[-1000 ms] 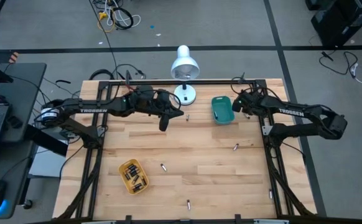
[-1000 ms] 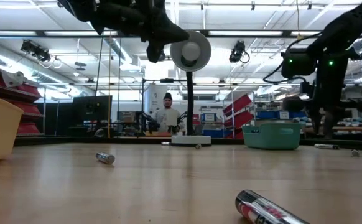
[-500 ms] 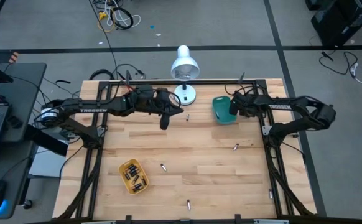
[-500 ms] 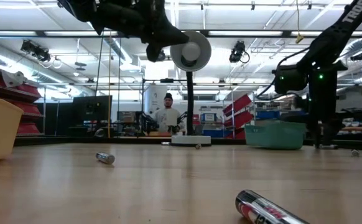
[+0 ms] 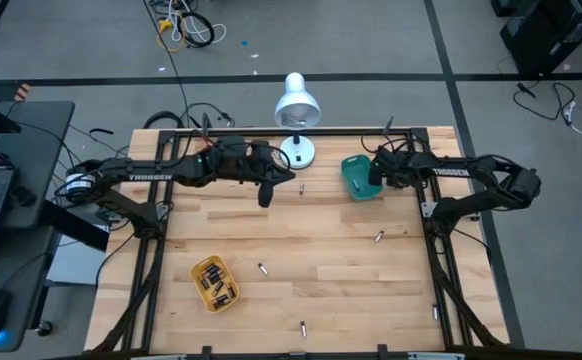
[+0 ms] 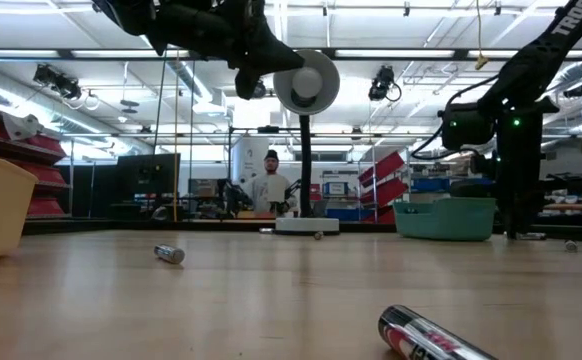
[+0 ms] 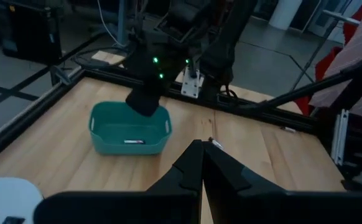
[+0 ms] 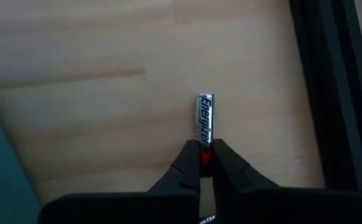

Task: Sort batteries
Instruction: Put the silver battery into the green bin

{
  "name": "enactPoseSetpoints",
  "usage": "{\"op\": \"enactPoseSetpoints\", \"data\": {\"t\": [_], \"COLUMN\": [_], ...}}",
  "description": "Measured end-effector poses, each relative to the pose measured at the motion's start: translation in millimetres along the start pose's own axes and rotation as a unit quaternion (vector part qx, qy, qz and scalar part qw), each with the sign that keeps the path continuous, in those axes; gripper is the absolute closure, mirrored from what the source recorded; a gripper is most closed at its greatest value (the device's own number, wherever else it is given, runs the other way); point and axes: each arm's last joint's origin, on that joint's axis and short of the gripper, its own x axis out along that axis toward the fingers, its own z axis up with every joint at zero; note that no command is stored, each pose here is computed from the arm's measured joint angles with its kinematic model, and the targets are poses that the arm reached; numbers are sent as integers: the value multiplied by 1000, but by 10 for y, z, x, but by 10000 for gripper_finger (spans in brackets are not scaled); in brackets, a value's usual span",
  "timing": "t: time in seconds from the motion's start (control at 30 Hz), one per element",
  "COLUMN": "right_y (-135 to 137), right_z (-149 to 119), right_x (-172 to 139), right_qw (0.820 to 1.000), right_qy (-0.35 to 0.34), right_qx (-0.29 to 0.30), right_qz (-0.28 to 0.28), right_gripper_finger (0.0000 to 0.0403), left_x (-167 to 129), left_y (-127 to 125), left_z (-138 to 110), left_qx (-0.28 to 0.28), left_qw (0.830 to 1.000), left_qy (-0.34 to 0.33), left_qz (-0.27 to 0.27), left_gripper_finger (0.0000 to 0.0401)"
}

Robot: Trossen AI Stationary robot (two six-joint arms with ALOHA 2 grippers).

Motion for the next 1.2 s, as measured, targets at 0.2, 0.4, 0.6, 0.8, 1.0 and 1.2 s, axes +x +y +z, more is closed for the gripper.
{"op": "enactPoseSetpoints", "data": {"t": [0.2,0.4,0.6,0.8,1.0,1.2], "right_y": [-16,-64,-131,-68,26,155], "right_z": [-40,-13,6,43,-30,-82], "right_x": [-89,-321,-573,-802,-790,-786], "right_qw": [1000,995,982,954,951,935], "right_qy": [4,-25,-74,-131,-100,-71], "right_qx": [2,43,55,33,-13,-75], "right_qz": [23,88,163,270,293,338], "right_gripper_finger": [392,392,392,392,393,386], "left_x": [-5,-13,-44,-73,-81,-47], "left_y": [-4,35,173,272,303,348], "left_z": [77,94,91,102,106,68], "left_qx": [9,3,-14,-20,-18,5], "left_qw": [999,999,998,997,996,995], "left_qy": [-38,-47,-39,-39,-43,-33], "left_qz": [-3,17,41,58,79,98], "left_gripper_finger": [380,380,380,380,380,380]}}
